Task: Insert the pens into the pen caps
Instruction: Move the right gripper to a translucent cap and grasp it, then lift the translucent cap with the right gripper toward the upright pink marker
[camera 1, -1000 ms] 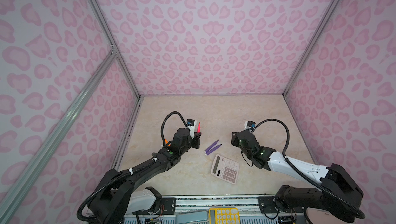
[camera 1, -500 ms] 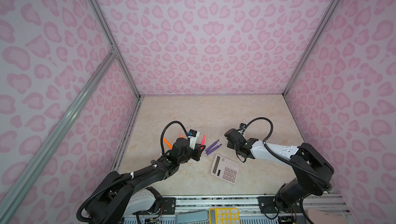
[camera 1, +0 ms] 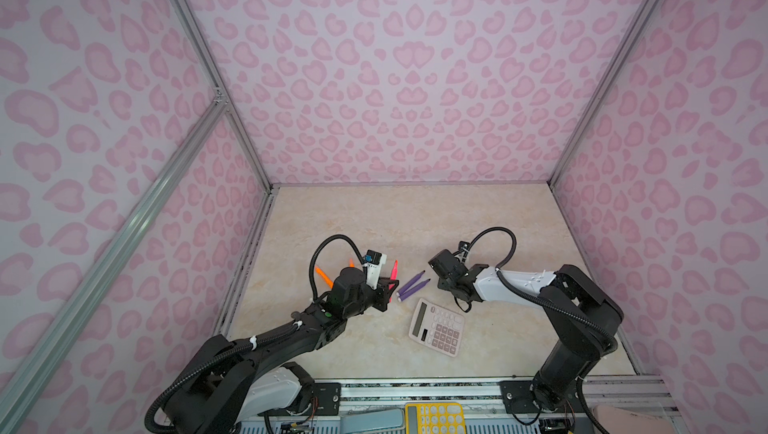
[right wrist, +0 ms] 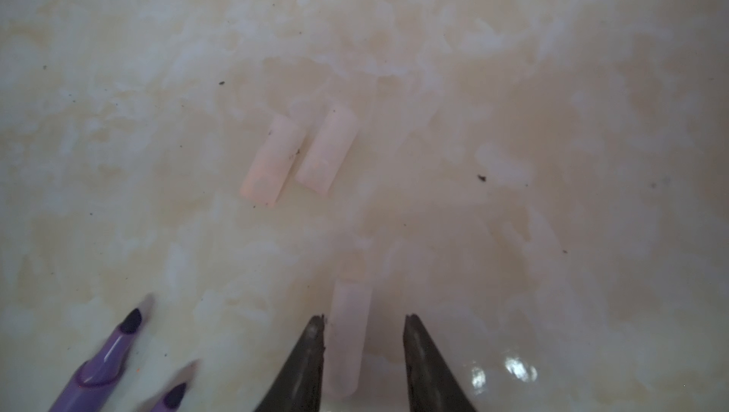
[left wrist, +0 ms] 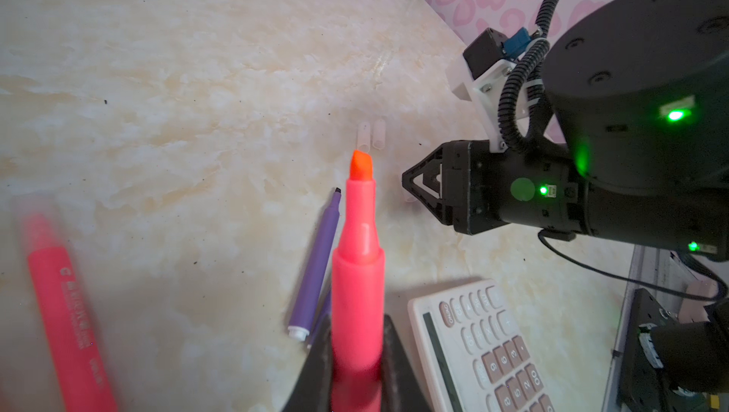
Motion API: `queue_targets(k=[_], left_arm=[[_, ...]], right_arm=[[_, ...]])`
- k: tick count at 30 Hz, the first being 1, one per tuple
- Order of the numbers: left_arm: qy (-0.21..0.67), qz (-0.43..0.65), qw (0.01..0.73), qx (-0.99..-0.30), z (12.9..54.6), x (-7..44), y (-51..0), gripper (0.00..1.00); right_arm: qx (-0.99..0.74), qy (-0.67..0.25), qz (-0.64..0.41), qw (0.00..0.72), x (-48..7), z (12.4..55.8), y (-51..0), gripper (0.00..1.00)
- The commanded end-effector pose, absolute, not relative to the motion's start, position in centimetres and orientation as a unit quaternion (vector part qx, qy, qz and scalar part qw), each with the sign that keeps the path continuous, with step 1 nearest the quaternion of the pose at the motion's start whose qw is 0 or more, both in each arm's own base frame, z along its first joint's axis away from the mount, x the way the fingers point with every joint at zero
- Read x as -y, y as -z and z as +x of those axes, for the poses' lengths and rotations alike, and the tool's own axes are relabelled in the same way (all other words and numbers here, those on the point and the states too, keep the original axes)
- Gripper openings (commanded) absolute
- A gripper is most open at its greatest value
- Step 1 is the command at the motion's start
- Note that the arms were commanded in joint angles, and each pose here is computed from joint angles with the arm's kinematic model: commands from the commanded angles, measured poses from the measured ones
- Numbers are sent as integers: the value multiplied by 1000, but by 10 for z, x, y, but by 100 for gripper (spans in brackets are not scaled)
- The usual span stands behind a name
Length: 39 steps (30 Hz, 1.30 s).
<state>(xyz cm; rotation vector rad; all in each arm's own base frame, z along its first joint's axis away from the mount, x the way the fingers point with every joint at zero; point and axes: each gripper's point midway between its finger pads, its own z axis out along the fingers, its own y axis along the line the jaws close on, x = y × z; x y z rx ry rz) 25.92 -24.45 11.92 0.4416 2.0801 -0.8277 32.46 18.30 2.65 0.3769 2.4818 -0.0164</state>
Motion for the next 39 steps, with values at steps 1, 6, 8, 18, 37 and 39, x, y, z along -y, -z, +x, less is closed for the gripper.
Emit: queue_targets(k=[1, 6, 8, 18, 37, 39], left_arm=[[338, 178, 432, -817, 264, 249, -129, 3], [340, 178, 431, -816, 264, 251, -130, 3], [342, 180, 431, -816, 264, 251, -130, 3], [344, 181, 430, -815, 262, 252, -131, 3], [367, 211, 430, -797, 252, 263, -140, 3], [372, 222, 432, -791, 247, 266, -144, 3]], right_arm=[[-942, 11, 138, 307, -182, 325, -23, 36], [-943, 15, 135, 304, -183, 328, -19, 34], [-944, 18, 135, 300, -181, 329, -16, 32], [-946, 21, 134, 295, -179, 329, -11, 29], [-938, 8, 140, 317, -176, 337, -34, 10], [-930, -6, 142, 338, -177, 342, -53, 10]])
